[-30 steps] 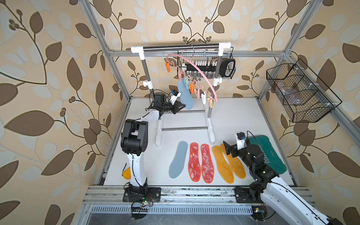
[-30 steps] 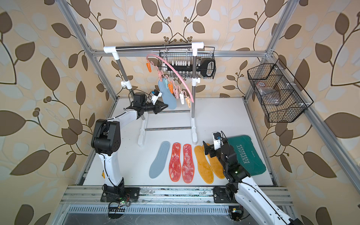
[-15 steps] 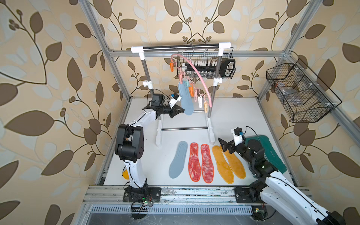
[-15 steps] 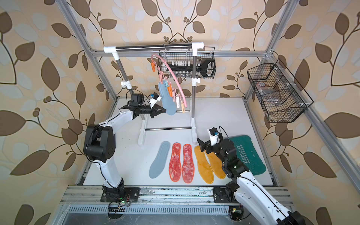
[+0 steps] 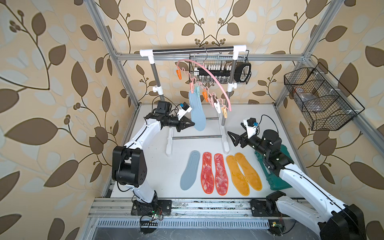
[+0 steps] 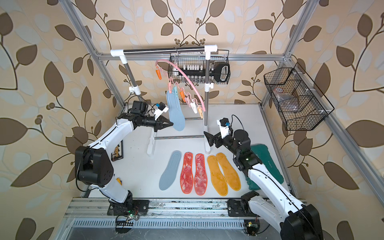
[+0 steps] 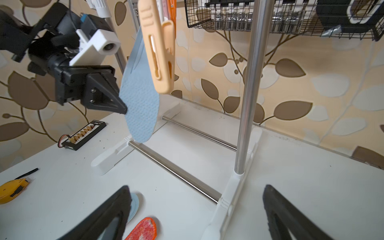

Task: Take the shoe insoles off the hanger
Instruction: Remove the insole from the hanger.

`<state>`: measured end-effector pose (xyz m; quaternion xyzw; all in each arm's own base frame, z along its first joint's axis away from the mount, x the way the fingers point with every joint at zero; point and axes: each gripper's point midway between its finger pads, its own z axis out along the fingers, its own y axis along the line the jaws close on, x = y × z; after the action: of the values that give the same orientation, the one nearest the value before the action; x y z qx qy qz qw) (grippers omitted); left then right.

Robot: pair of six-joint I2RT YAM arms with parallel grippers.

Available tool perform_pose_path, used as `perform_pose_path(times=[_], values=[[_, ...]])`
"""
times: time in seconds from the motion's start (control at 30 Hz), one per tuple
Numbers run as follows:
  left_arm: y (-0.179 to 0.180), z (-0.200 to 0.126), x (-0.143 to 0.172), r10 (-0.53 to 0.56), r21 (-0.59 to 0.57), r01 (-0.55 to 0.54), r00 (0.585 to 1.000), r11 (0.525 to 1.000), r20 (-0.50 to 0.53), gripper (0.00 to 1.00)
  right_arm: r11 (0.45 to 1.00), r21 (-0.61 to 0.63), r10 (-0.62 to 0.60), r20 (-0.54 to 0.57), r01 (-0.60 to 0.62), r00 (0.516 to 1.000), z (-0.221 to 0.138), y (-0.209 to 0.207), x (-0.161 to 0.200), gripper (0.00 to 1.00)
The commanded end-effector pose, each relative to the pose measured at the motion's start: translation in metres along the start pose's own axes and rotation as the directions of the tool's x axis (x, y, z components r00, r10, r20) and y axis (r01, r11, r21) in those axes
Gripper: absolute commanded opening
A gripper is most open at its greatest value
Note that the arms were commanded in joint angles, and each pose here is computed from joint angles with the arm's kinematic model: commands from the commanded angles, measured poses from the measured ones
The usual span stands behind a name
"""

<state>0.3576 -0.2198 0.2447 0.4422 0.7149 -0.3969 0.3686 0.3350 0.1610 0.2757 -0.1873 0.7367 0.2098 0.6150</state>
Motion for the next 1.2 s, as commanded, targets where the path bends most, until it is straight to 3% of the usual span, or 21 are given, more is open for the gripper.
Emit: perform_pose_path(times=[0.0, 0.2, 0.57, 0.73, 0.97, 1.17], values=[[-0.021, -0.02, -0.003, 0.03, -0.004, -0.03, 1.0, 1.0, 0.009, 0.0, 0.999, -0.03, 0.02, 0.023, -0.019, 1.0, 0.009, -0.005, -0.017, 0.9], [-0.041, -0.034, 0.006, 0.034, -0.006, -0.034, 0.999, 0.999, -0.012, 0.0, 0.979, -0.183, 0.095, 0.017, -0.09, 0.995, 0.024, -0.005, -0.029, 0.74], [-0.045, -0.069, 0.017, -0.014, -0.097, 0.011, 0.999, 0.995, -0.033, 0.0, 0.962, -0.253, 0.115, 0.035, -0.102, 0.993, 0.016, 0.009, -0.039, 0.72], [-0.06, -0.083, 0.012, -0.013, -0.074, 0.012, 1.0, 0.997, -0.005, 0.0, 0.965, -0.236, 0.119, -0.014, -0.119, 0.993, 0.03, 0.004, -0.033, 0.64], [-0.088, -0.094, 0.008, 0.003, -0.046, -0.003, 1.0, 0.999, -0.001, 0.0, 0.934, -0.328, 0.149, -0.005, -0.143, 0.989, 0.049, 0.011, -0.048, 0.58], [-0.103, -0.101, 0.007, 0.042, -0.056, -0.042, 0.999, 0.998, -0.005, 0.0, 0.933, -0.331, 0.166, 0.045, -0.142, 0.985, 0.074, 0.004, -0.064, 0.51]])
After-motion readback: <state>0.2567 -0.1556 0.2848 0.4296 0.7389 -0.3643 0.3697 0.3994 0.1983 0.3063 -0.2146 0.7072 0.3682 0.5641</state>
